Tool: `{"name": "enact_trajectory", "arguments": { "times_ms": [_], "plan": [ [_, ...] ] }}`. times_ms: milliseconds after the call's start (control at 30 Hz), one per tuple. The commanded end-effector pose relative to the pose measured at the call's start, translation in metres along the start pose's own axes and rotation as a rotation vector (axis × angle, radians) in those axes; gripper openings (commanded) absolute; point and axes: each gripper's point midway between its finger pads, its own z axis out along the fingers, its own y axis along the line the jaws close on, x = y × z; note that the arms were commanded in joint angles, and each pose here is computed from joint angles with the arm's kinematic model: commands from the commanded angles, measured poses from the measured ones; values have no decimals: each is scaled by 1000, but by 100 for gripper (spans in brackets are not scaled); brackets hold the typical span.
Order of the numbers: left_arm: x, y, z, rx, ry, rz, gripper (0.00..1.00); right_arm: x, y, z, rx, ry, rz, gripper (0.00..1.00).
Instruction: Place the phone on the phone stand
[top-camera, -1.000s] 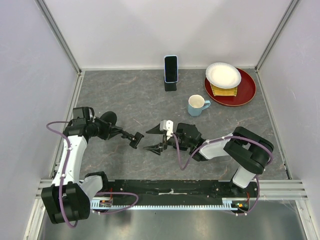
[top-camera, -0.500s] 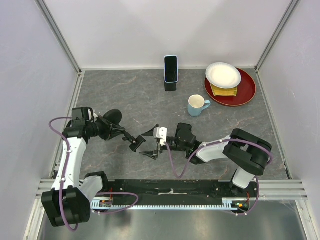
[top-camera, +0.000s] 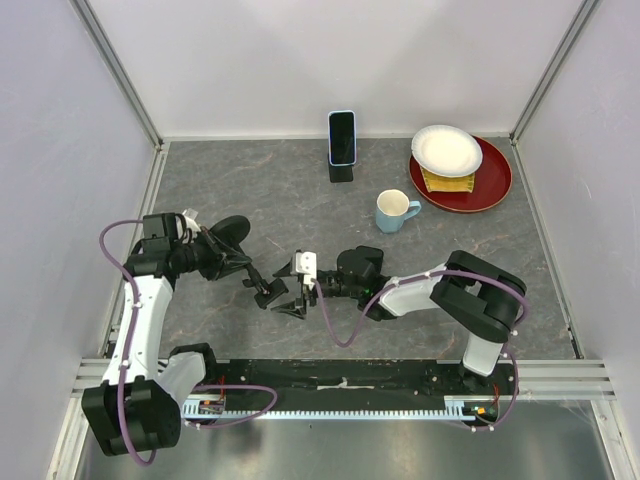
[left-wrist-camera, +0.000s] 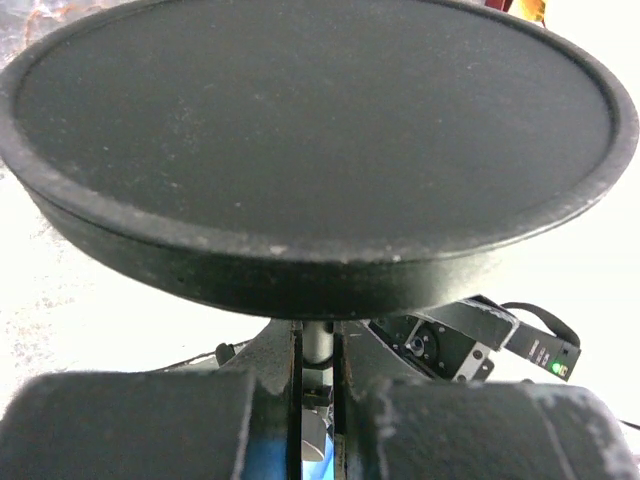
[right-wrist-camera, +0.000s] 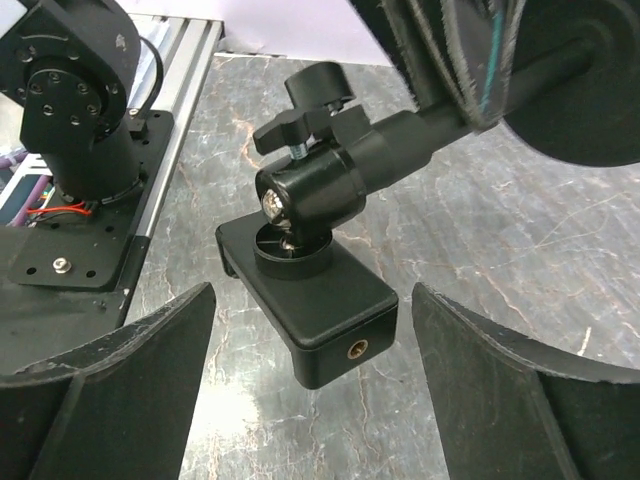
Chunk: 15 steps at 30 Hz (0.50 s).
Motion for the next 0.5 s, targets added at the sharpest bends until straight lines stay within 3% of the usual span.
{"name": "enact_trajectory", "arguments": {
  "times_ms": [0,67,467],
  "plan": [
    [-5,-42,-18,163,-26,235,2,-6,11,12,-98,-17,-2,85],
    [-2,-43,-17,172,-15,255,2,-7,15,13,-122,-20,4,80],
    [3,-44,-12,183,22,330,2,-8,21,14,-157,-27,2,75]
  ]
}}
